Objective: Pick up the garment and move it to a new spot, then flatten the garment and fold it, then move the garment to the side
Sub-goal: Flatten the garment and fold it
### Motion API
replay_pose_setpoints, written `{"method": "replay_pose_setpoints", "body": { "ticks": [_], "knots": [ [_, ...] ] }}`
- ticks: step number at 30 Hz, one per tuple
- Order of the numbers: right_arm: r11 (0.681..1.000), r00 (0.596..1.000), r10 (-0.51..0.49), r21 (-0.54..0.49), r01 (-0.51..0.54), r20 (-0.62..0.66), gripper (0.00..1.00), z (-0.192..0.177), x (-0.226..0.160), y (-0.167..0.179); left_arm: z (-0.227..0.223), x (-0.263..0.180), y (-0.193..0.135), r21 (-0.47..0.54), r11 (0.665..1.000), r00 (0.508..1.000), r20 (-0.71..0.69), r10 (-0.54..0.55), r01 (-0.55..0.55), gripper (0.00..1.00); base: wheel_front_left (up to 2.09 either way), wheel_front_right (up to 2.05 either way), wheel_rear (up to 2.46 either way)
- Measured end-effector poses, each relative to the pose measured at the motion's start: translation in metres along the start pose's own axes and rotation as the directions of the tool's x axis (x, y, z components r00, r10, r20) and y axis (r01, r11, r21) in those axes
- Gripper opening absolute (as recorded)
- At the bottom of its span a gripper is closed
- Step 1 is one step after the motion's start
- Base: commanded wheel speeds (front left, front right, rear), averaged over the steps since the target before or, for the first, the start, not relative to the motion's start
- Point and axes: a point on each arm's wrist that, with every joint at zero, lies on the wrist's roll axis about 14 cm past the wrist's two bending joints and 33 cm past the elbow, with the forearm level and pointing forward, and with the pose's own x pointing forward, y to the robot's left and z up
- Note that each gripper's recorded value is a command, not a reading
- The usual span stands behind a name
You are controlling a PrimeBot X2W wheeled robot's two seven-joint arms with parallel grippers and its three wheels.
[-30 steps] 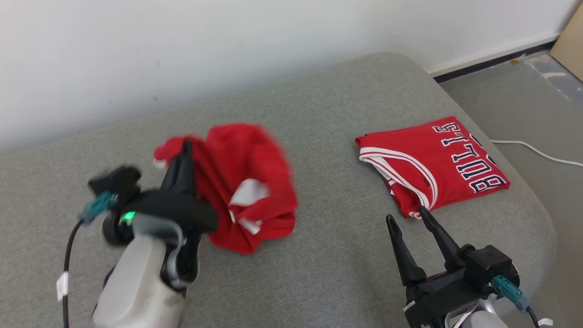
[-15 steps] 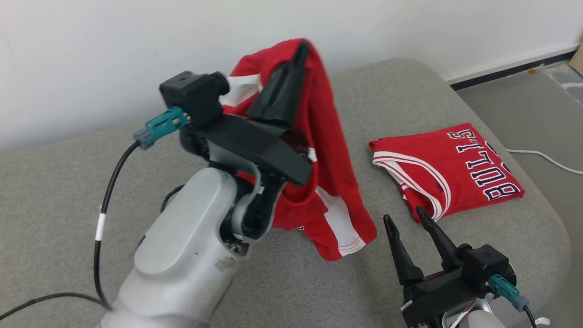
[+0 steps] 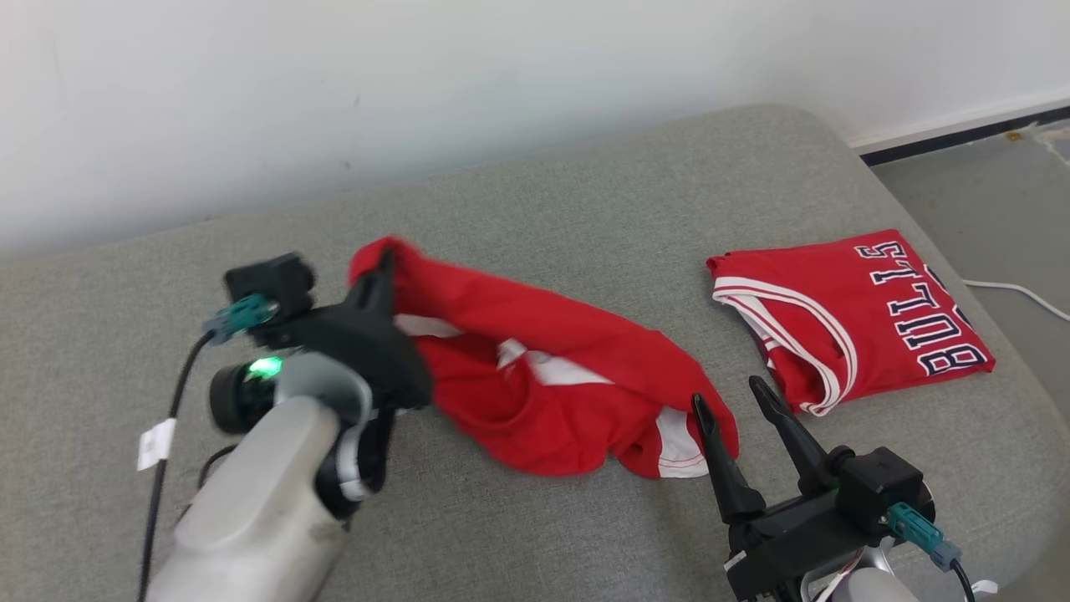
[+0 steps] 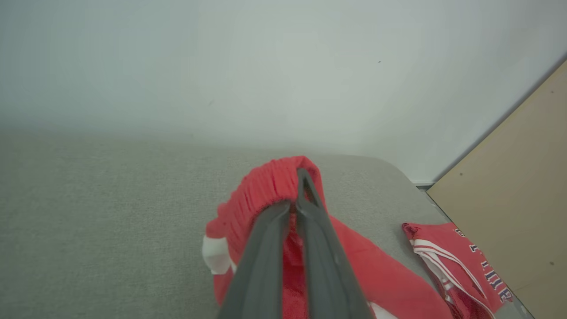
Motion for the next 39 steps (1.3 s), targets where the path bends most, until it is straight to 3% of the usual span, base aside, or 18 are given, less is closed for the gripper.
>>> {"method": "replay_pose_setpoints", "body": {
  "ticks": [3, 4, 5, 10, 15, 33, 39],
  "knots": [
    [1.0, 1.0, 0.007, -0.002, -0.007, -0.008, 1.0, -0.002, 0.004, 0.001, -0.022, -0.004, 0.051, 0.027, 0.991, 0.989, -0.068, 0.134, -0.132, 0.0, 0.0, 0.0, 0.0],
    [1.0, 1.0, 0.01, -0.002, -0.01, -0.012, 1.0, -0.004, 0.005, 0.001, -0.027, -0.007, 0.067, 0.03, 0.984, 0.981, -0.084, 0.175, -0.173, 0.35, 0.0, 0.0, 0.0],
    [1.0, 1.0, 0.013, -0.003, -0.013, -0.014, 1.0, -0.005, 0.006, 0.002, -0.03, -0.01, 0.084, 0.045, 0.976, 0.973, -0.087, 0.215, -0.212, 1.0, 0.0, 0.0, 0.0],
    [0.999, 0.999, 0.035, -0.003, -0.035, -0.021, 1.0, -0.007, 0.013, 0.007, -0.046, -0.027, 0.137, 0.084, 0.939, 0.933, -0.114, 0.341, -0.333, 1.0, 0.0, 0.0, 0.0],
    [0.999, 0.998, 0.052, -0.007, -0.052, -0.024, 1.0, -0.008, 0.014, 0.011, -0.069, -0.043, 0.146, 0.063, 0.932, 0.911, -0.197, 0.363, -0.358, 1.0, 0.0, 0.0, 0.0],
    [0.992, 0.992, 0.123, 0.006, -0.123, -0.013, 1.0, -0.006, 0.013, 0.036, -0.099, -0.082, 0.075, -0.033, 0.981, 0.932, -0.319, 0.173, -0.193, 1.0, 0.0, 0.0, 0.0],
    [0.993, 0.993, 0.117, 0.012, -0.117, -0.011, 1.0, -0.005, 0.012, 0.035, -0.114, -0.08, 0.068, -0.025, 0.98, 0.899, -0.402, 0.172, -0.199, 1.0, 0.0, 0.0, 0.0]
  ]
}}
